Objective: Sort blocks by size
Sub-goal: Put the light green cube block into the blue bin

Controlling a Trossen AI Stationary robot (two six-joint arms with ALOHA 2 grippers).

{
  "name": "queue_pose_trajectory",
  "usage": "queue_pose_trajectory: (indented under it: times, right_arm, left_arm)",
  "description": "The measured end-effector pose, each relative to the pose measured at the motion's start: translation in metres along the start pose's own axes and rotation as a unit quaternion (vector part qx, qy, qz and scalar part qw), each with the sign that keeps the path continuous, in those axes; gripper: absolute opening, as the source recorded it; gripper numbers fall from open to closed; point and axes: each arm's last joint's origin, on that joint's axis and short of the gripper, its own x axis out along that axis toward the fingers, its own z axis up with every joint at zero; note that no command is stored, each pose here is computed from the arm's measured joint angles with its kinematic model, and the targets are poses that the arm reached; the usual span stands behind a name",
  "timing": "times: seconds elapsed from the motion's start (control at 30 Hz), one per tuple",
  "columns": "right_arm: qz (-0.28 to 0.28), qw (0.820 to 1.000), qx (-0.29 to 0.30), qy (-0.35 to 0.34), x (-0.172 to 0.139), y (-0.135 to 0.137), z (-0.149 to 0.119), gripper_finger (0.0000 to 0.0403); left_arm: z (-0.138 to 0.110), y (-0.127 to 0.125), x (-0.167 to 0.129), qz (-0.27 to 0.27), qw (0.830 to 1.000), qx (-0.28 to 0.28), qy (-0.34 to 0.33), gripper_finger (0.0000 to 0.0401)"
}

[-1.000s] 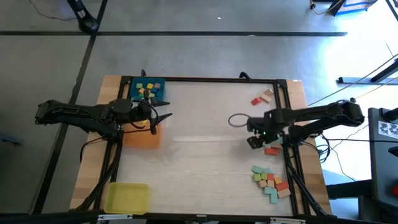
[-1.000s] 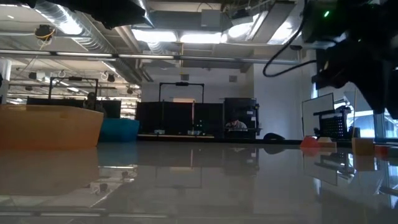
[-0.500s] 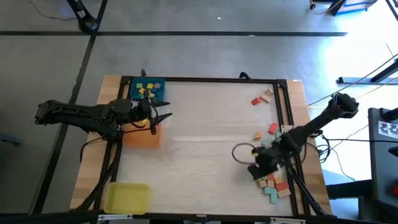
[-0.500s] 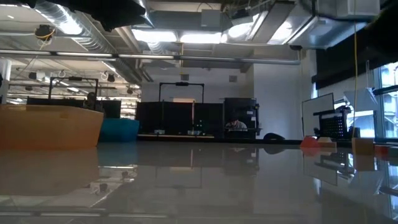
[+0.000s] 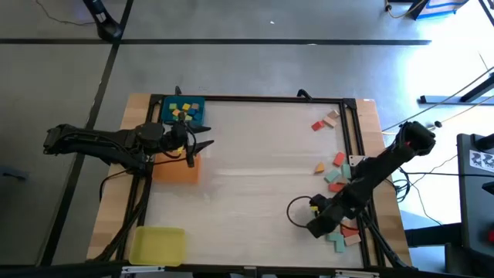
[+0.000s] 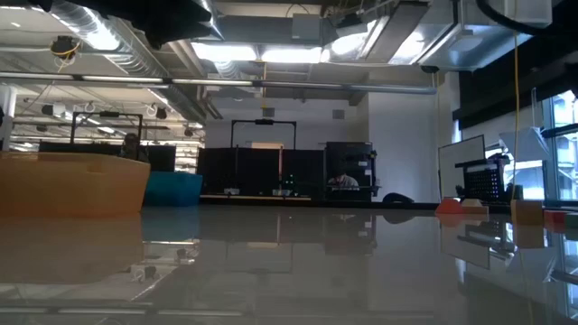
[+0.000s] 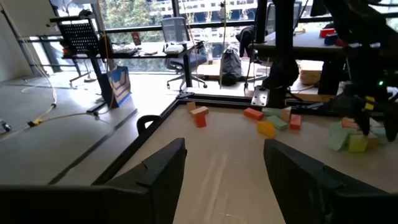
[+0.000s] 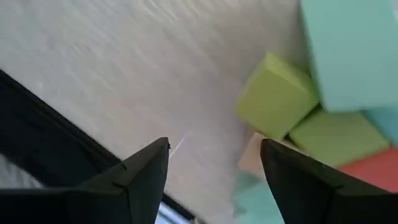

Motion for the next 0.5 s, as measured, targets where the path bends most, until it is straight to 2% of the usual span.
queue_pose_trajectory:
  times: [0.27,0.5]
  right_arm:
    - [-0.002,0.997,-0.059,-0.043,0.000,-0.001,0.003,0.0256]
    - [-0.021,0.988,-0.094,-0.118,-0.003,-0.001,0.026,0.0256]
  left_arm:
    - [0.000,0.000,0.000,0.000,1.000,-0.012,0.000,0.0205]
    - [0.000,0.000,0.000,0.000,1.000,-0.012,0.002,0.0205]
